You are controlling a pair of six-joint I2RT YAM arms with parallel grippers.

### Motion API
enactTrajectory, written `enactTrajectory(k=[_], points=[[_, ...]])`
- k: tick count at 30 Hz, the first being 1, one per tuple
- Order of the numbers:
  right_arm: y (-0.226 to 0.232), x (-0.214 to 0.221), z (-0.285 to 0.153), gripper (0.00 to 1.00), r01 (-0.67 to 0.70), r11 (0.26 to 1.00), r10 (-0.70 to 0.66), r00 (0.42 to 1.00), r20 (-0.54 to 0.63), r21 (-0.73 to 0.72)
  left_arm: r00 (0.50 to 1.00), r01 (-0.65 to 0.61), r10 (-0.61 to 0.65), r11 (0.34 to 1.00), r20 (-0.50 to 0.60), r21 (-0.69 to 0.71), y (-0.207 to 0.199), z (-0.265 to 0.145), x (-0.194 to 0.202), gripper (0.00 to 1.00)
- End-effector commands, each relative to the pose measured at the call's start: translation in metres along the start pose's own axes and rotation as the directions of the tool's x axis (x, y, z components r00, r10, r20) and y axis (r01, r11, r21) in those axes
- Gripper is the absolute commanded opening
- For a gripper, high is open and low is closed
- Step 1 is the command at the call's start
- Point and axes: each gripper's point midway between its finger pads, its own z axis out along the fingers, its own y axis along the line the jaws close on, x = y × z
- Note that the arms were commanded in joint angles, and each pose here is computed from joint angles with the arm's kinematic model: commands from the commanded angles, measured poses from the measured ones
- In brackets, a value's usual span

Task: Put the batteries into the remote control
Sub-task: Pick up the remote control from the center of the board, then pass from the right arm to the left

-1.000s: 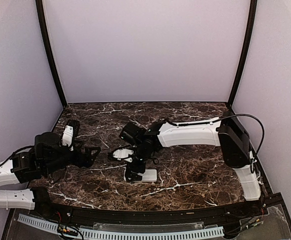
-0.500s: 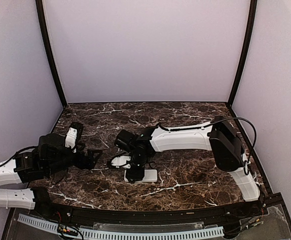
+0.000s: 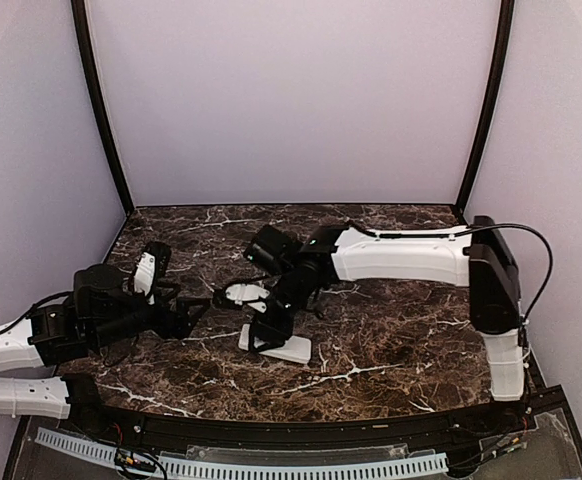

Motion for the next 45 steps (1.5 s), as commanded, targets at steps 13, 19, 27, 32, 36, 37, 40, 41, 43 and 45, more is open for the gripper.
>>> enactTrajectory(k=[13, 19, 27, 32, 36, 37, 40, 41, 43, 45], points=[[0.088, -0.113, -0.293, 0.11, 0.273, 0.962, -0.131, 0.458, 0.879, 0.001, 0.892, -0.412, 0.146, 0.654, 0.428, 0.635, -0.173, -0.045, -0.105, 0.93], [0.101, -0.109, -0.312, 0.11, 0.304, 0.953, -0.132, 0.419, 0.898, -0.002, 0.888, -0.435, 0.129, 0.547, 0.441, 0.715, -0.205, -0.048, -0.134, 0.98], [0.106, -0.104, -0.316, 0.1, 0.306, 0.952, -0.118, 0.398, 0.91, -0.01, 0.91, -0.369, 0.099, 0.634, 0.402, 0.68, -0.204, -0.024, -0.155, 0.87], [0.105, -0.104, -0.316, 0.09, 0.301, 0.954, -0.115, 0.397, 0.91, -0.011, 0.912, -0.369, 0.104, 0.628, 0.396, 0.685, -0.206, -0.022, -0.153, 0.61], [0.102, -0.104, -0.312, 0.09, 0.286, 0.958, -0.105, 0.408, 0.907, -0.018, 0.918, -0.362, 0.104, 0.613, 0.383, 0.702, -0.209, -0.022, -0.151, 0.36], [0.101, -0.104, -0.311, 0.09, 0.279, 0.96, -0.102, 0.412, 0.906, -0.019, 0.921, -0.357, 0.104, 0.615, 0.376, 0.703, -0.208, -0.021, -0.15, 0.32], [0.087, -0.103, -0.307, 0.28, 0.193, 0.981, -0.079, 0.439, 0.895, -0.008, 0.938, -0.31, 0.09, 0.655, 0.336, 0.689, -0.202, -0.015, -0.149, 0.21], [0.078, -0.101, -0.305, 0.41, 0.134, 0.991, -0.068, 0.452, 0.889, 0.007, 0.95, -0.272, 0.091, 0.709, 0.298, 0.651, -0.193, -0.005, -0.146, 0.18], [0.053, -0.095, -0.306, 0.76, -0.027, 0.998, -0.04, 0.477, 0.878, 0.061, 0.977, -0.175, 0.078, 0.823, 0.198, 0.54, -0.17, 0.02, -0.137, 0.06], [0.019, -0.079, -0.306, 0.98, -0.226, 0.966, 0.003, 0.497, 0.868, 0.126, 0.998, -0.057, 0.038, 0.932, 0.059, 0.357, -0.134, 0.049, -0.115, 0.03]])
